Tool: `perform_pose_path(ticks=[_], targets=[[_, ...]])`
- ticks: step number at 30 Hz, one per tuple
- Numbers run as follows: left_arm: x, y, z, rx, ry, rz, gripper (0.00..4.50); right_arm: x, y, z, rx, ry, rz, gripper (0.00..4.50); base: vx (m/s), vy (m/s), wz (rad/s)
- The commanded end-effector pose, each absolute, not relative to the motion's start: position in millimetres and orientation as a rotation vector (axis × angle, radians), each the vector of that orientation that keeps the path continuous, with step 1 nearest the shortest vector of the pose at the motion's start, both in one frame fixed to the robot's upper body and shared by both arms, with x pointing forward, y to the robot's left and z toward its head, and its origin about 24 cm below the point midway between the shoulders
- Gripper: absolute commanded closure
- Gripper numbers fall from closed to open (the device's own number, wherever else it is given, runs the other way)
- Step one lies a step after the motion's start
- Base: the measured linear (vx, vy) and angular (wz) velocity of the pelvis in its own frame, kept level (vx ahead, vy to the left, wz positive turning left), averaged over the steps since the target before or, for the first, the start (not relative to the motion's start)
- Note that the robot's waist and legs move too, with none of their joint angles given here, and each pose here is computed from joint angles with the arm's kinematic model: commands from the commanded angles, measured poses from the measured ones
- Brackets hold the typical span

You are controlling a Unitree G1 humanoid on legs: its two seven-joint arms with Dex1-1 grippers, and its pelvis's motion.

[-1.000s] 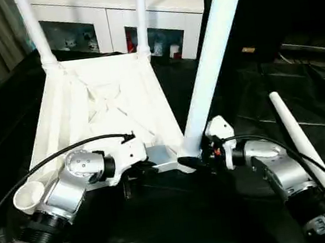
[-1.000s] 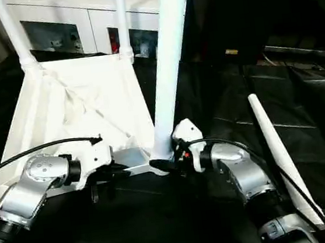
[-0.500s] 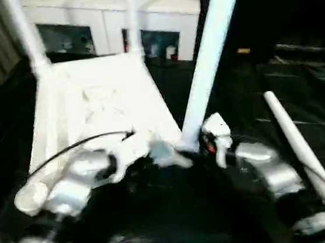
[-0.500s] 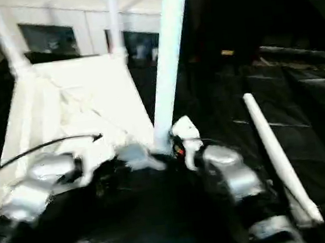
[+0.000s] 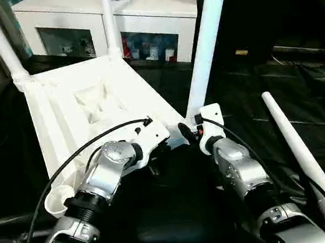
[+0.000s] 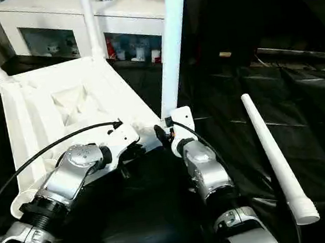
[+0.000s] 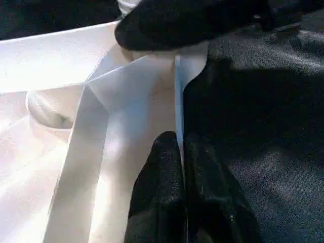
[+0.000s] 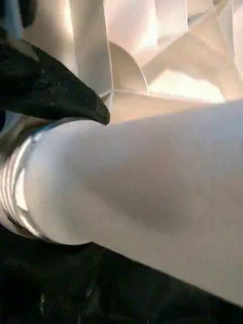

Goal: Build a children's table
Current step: Rotate leg to tighten

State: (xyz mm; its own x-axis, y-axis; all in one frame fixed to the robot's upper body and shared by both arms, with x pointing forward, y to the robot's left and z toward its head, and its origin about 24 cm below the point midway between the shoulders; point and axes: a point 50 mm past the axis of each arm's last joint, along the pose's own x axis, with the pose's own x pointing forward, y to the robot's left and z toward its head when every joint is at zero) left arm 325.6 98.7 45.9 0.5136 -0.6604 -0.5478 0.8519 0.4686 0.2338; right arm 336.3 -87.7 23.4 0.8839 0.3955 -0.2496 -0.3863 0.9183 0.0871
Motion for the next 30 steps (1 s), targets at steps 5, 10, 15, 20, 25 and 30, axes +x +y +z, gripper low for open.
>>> perform_pose_path(ticks=[5, 10, 15, 20, 25, 30], targets=[[313.2, 118.1, 31.5, 0.502, 0.449, -1.01, 4.5, 333.0, -98.2, 29.3, 0.024, 0.235, 0.571, 0.58, 0.0, 0.0, 0.0], [304.7, 138.2, 33.8, 0.532, 0.455, -1.107, 4.5, 316.3, -126.4, 42.6, 0.025, 0.238, 0.876, 0.58, 0.0, 0.0, 0.0], [293.3, 143.1, 38.9, 0.55, 0.448, -1.241, 4.5, 307.6, -136.6, 43.9, -0.046, 0.286, 1.017, 0.58, 0.0, 0.0, 0.0], [288.3, 142.0, 42.2, 0.537, 0.432, -1.3, 4.5, 306.4, -134.0, 45.4, -0.089, 0.296, 1.057, 0.58, 0.0, 0.0, 0.0], [286.6, 139.7, 43.7, 0.529, 0.42, -1.321, 4.5, 306.4, -128.4, 43.3, -0.123, 0.3, 1.082, 0.58, 0.0, 0.0, 0.0], [286.2, 139.9, 43.8, 0.535, 0.421, -1.32, 4.5, 306.0, -126.3, 41.5, -0.132, 0.302, 1.09, 1.16, 0.0, 0.0, 0.0]])
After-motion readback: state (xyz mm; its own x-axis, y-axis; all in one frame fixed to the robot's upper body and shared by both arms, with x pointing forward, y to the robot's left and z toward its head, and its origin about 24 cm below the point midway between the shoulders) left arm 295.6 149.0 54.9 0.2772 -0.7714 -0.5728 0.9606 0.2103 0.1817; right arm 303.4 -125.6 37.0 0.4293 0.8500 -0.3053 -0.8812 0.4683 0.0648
